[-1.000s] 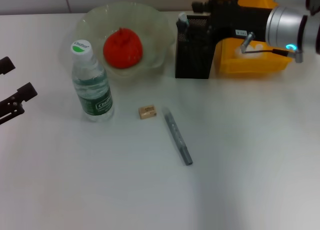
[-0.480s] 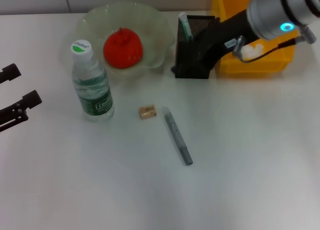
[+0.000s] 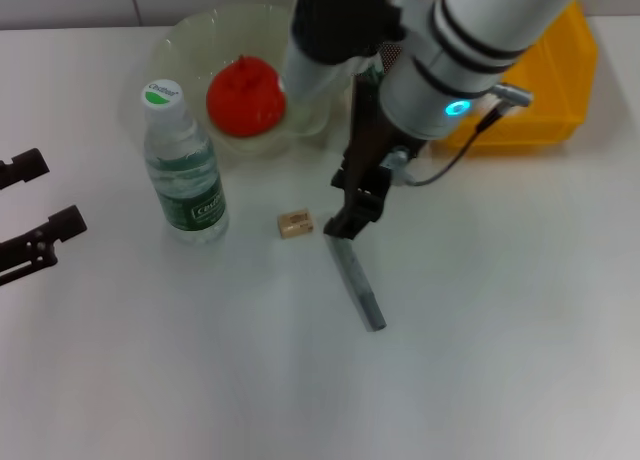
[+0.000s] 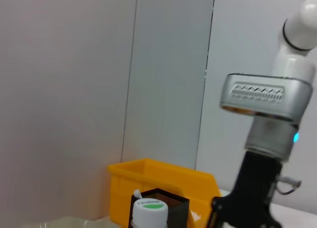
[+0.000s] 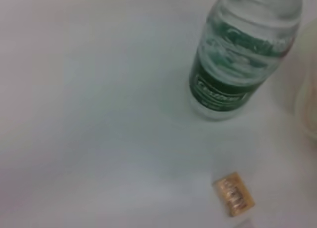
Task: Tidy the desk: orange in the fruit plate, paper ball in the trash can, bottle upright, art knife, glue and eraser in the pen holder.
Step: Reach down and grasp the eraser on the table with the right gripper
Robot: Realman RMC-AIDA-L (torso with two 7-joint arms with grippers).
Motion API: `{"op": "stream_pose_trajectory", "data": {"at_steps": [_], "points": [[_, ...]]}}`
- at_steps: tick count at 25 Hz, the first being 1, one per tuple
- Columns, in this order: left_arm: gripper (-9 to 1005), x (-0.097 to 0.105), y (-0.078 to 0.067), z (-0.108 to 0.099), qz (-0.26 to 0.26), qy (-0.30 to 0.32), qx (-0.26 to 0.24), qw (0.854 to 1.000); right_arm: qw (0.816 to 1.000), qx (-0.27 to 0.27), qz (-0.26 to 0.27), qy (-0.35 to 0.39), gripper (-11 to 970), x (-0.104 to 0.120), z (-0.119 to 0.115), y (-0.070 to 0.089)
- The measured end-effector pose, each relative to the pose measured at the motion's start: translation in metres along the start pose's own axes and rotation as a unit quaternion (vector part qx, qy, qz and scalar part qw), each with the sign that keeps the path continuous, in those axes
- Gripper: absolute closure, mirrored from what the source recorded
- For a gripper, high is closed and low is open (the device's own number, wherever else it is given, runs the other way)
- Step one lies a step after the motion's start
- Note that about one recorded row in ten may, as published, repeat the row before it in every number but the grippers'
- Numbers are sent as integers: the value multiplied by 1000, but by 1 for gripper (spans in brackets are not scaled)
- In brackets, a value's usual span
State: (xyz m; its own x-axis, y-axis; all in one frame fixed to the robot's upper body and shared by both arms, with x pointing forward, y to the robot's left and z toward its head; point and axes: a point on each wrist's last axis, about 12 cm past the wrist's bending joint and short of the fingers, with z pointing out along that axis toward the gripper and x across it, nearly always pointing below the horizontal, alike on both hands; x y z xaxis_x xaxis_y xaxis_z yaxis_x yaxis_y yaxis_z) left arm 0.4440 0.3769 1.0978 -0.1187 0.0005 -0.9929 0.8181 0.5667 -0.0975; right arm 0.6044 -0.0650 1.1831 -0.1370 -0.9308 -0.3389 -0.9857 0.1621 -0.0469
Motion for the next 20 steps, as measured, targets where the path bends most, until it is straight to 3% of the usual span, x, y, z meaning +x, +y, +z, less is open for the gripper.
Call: {"op": "stream_pose_trajectory", "data": {"at_steps": [5,12,20], "points": [[199,2,-2,-1,-3,2,1,1000,999,39,-14,-17,364,-6,20,-6],[199,1,-2,2,-2,-1,5,1000,998,24,-15,-47,367,-6,42,0],[199,1,-1,5,-2,-2,5,1000,996,52,-3,-68,387,6,59,-1]]}}
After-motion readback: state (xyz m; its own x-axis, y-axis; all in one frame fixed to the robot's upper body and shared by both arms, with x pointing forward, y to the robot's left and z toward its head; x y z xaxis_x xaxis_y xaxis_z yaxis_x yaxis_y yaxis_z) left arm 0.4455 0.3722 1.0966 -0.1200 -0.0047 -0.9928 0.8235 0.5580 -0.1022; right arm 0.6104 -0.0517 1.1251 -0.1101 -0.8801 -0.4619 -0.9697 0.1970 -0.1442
